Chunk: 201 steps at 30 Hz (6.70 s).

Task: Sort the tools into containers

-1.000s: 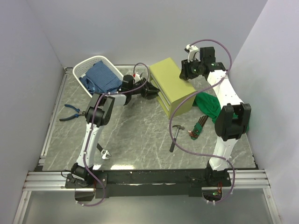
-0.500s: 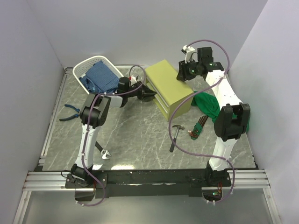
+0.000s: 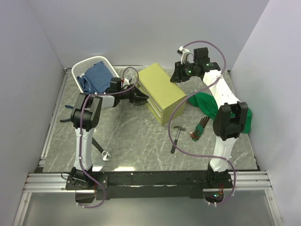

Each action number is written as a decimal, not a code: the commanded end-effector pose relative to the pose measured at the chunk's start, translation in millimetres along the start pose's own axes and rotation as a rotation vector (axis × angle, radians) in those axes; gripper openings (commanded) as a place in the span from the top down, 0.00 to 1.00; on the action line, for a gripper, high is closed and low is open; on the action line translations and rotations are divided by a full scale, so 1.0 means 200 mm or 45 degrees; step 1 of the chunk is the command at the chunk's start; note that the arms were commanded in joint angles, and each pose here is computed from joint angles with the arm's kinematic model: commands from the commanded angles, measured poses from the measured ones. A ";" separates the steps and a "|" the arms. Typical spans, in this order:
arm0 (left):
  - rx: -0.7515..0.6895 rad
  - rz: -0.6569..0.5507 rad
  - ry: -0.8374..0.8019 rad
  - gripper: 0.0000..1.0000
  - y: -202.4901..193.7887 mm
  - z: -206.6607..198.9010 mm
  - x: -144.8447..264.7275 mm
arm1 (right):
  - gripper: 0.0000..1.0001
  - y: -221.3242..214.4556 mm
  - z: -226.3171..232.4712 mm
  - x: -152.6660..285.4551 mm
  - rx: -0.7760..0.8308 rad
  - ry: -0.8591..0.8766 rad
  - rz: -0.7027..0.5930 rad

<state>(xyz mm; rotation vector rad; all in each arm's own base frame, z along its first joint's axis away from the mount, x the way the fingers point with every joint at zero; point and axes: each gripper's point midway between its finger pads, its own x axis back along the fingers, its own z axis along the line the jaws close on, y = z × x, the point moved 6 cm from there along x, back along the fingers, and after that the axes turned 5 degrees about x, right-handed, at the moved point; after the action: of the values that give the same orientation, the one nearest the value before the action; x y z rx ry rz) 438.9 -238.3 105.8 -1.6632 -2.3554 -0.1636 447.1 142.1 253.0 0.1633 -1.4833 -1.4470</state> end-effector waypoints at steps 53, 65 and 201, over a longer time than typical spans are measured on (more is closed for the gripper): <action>-0.384 -0.062 0.147 0.99 0.05 -0.20 0.10 | 0.80 -0.32 -0.22 -0.30 -0.195 -0.126 0.280; -0.340 -0.116 0.342 0.99 -0.04 -0.04 0.43 | 0.79 -0.38 -0.26 -0.30 -0.203 -0.158 0.320; -1.682 0.403 0.053 0.99 -0.25 -0.47 0.56 | 0.37 0.08 -0.32 0.34 -0.183 -0.351 -0.100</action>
<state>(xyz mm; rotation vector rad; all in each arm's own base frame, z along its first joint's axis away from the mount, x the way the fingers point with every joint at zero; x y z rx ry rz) 350.1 -148.7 199.5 -2.4020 -1.3458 -2.3451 470.8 64.6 274.3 -0.0852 -1.5343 -1.6830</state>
